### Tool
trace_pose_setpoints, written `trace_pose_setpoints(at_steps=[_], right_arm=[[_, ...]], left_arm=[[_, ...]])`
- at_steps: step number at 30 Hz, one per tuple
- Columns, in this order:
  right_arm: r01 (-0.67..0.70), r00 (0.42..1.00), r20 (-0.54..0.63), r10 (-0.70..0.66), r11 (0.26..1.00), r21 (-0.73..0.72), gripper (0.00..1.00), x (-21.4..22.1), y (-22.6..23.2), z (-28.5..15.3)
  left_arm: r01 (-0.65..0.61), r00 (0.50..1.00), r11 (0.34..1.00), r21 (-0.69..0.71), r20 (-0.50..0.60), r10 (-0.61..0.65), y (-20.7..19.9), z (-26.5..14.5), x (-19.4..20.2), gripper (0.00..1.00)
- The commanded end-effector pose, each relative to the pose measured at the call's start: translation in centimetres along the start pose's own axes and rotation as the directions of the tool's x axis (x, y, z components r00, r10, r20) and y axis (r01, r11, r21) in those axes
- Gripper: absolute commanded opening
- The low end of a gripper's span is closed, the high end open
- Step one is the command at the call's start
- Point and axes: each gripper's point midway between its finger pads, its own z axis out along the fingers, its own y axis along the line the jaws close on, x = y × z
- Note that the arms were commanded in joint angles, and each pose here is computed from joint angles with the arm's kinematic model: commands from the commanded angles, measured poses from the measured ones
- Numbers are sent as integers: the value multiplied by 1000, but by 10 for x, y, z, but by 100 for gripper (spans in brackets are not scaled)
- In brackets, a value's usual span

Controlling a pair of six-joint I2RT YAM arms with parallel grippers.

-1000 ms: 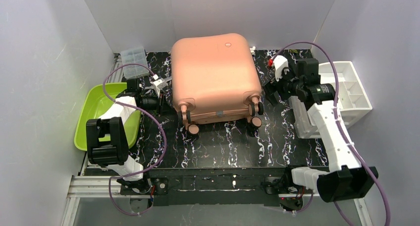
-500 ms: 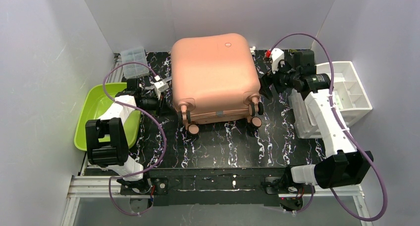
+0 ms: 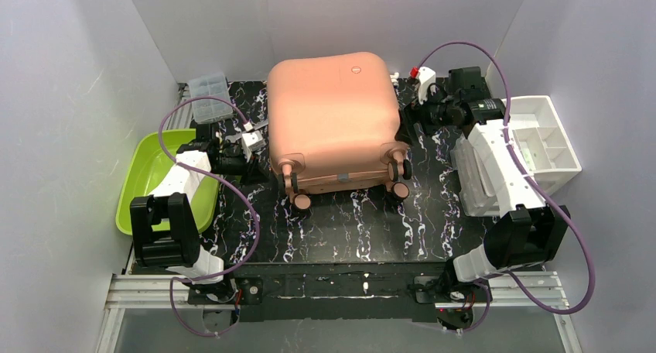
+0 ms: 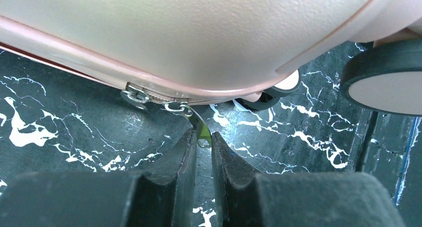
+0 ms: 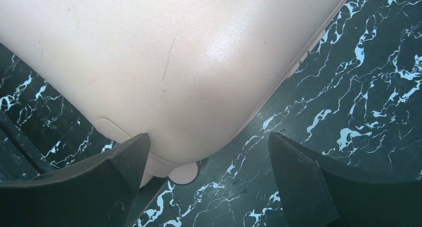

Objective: Open, take out, and arrange the luggage
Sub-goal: Grab the zipper of the luggage.

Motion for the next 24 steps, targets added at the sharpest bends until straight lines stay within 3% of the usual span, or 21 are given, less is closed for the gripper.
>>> trace_pose_setpoints(at_steps=[1, 7, 13, 14, 15, 16, 17, 18, 24], right_arm=[[-14, 999, 40, 16, 999, -45, 98, -20, 1, 11], [-28, 999, 29, 30, 998, -59, 98, -15, -6, 30], [-20, 999, 33, 21, 998, -58, 99, 2, -6, 39], [-14, 999, 40, 17, 998, -58, 98, 2, -4, 37], [-7, 999, 53, 10, 998, -58, 98, 3, -1, 35], [3, 998, 64, 0, 999, -48, 98, 0, -2, 32], [2, 998, 64, 1, 999, -49, 99, 0, 0, 30], [7, 997, 71, -4, 999, -52, 98, -1, 1, 29], [25, 996, 87, -21, 999, -46, 98, 0, 4, 25]], left_arm=[[-14, 999, 997, 74, -45, 17, -26, -4, 13, 0], [-25, 997, 992, 121, -76, 35, -29, -4, 23, 0], [-134, 991, 987, 83, -1, 135, -36, -25, -1, 0], [-111, 994, 992, 57, -2, 112, -28, -27, -5, 4], [-85, 996, 996, 33, -1, 85, -21, -26, -6, 16], [-83, 996, 997, -4, 23, 84, -11, -23, -9, 31], [-93, 994, 996, -13, 54, 94, -6, -19, -11, 54], [-97, 993, 995, -16, 70, 97, -4, -18, -15, 63], [-111, 989, 994, -3, 102, 110, 9, -11, -22, 65]])
